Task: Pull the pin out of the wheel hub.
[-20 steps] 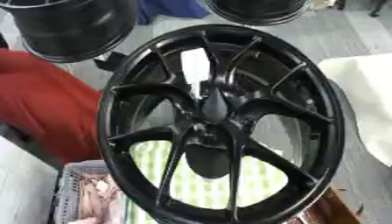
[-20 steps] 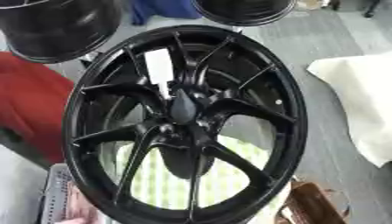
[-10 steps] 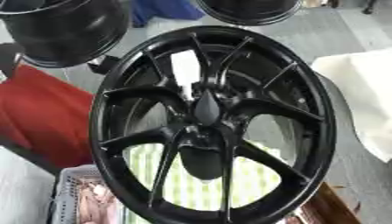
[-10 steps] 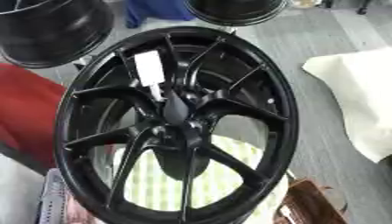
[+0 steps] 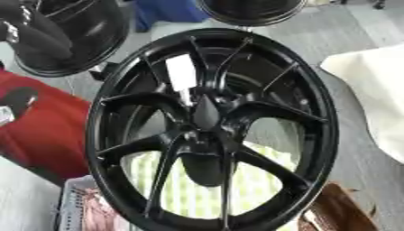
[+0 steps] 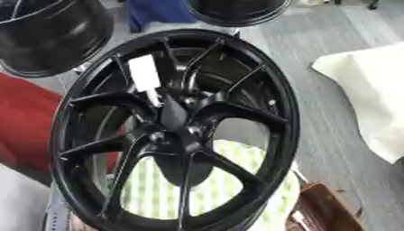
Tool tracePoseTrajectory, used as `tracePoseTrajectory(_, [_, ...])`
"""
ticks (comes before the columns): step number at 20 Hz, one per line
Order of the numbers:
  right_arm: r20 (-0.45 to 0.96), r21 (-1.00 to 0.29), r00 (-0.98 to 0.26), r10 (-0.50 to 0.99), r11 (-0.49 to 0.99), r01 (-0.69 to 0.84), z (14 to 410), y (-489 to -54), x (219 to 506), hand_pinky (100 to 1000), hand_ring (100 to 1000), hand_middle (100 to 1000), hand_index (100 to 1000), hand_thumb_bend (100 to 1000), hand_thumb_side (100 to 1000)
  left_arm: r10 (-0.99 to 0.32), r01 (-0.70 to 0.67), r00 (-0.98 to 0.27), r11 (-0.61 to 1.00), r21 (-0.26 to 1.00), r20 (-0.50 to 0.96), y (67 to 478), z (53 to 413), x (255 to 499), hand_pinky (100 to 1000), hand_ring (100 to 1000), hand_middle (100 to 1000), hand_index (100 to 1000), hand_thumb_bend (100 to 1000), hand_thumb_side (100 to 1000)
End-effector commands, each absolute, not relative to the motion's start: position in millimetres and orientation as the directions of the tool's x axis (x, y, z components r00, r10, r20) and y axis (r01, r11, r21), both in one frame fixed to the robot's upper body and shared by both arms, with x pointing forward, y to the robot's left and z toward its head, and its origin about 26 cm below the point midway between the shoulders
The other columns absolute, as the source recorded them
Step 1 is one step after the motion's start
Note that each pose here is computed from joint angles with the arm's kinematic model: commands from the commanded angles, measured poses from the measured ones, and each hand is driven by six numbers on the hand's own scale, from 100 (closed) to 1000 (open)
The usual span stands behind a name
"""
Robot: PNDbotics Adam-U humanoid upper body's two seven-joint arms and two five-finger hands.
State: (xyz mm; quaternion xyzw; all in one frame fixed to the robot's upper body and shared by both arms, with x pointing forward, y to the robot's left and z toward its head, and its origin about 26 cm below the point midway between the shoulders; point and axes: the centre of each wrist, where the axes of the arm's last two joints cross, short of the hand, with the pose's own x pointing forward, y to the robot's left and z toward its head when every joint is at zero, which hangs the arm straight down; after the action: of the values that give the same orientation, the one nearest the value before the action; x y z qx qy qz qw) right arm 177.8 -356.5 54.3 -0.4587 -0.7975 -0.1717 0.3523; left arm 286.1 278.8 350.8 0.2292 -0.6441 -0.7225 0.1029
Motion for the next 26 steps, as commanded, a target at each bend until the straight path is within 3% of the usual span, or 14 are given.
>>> tracePoseTrajectory(1, [0.698,-0.014,-0.366,0.615,0.523,0.852,57.5,-353.6,179.5,431,640,442,658,330,224,-0.437,-0.147,-0.868,-0.226,0.963,-0.235,278.0,360.2,281.4,894,809,779,858,141,450])
tracePoseTrajectory(6, [0.711,0.005,-0.379,0.592,0.535,0.845,57.0,-345.8,184.4,427,638,439,656,328,226,-0.374,-0.143,-0.897,-0.261,0.955,-0.237,266.1,366.9,281.7,910,825,786,869,157,398])
tracePoseTrajectory(9, [0.720,0.016,-0.383,0.579,0.537,0.843,56.9,-342.8,186.3,426,637,437,655,328,227,-0.340,-0.144,-0.910,-0.273,0.951,-0.236,257.4,372.7,281.2,915,832,798,871,169,301])
tracePoseTrajectory(14, [0.724,0.018,-0.385,0.572,0.542,0.840,55.9,-339.6,187.2,425,637,436,655,329,228,-0.321,-0.120,-0.922,-0.293,0.949,-0.216,246.6,380.9,279.9,916,831,801,882,168,256])
tracePoseTrajectory(20, [0.730,0.019,-0.380,0.567,0.539,0.842,54.7,-337.0,187.5,423,636,435,652,330,228,-0.295,-0.132,-0.930,-0.287,0.949,-0.219,238.3,405.8,276.1,914,835,808,883,162,188])
tracePoseTrajectory(26, [0.735,0.025,-0.384,0.559,0.543,0.839,54.9,-335.4,188.7,420,635,434,647,328,231,-0.259,-0.122,-0.948,-0.242,0.963,-0.185,226.8,428.9,287.7,911,825,799,870,142,100])
